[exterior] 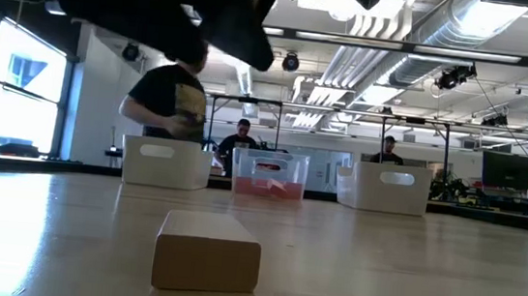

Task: Sort & place blocks by color
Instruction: Put the brown block into the right white bin

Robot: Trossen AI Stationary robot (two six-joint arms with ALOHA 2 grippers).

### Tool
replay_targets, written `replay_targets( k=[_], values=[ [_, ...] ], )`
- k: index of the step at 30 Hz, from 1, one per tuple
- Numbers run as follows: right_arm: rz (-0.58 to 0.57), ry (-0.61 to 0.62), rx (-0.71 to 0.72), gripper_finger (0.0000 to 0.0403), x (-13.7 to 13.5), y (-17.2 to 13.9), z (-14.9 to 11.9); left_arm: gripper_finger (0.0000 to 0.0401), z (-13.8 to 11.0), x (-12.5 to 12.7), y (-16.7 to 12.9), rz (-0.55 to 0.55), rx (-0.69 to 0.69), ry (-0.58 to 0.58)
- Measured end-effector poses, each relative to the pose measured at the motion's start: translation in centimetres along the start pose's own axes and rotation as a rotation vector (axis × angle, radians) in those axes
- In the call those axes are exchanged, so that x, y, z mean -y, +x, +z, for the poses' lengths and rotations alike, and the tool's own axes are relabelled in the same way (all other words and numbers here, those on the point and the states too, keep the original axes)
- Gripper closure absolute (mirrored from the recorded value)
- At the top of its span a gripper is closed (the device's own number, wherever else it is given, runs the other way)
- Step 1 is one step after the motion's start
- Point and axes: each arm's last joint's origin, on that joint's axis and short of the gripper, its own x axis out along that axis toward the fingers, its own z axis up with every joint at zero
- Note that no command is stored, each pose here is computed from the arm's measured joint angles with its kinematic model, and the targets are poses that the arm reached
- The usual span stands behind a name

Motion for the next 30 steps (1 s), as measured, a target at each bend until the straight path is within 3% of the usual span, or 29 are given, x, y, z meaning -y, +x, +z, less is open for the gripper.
replay_targets(
  k=[11,30],
  values=[
    [-0.037,-0.007,-0.033,0.0210,0.6,0.0,-0.2,0.0192,0.7,-1.4,0.0,0.003,0.010,-0.058],
    [-0.065,-0.012,-0.053,0.0210,0.9,0.1,-0.4,0.0181,0.7,0.3,1.0,-0.024,-0.011,-0.044]
  ],
)
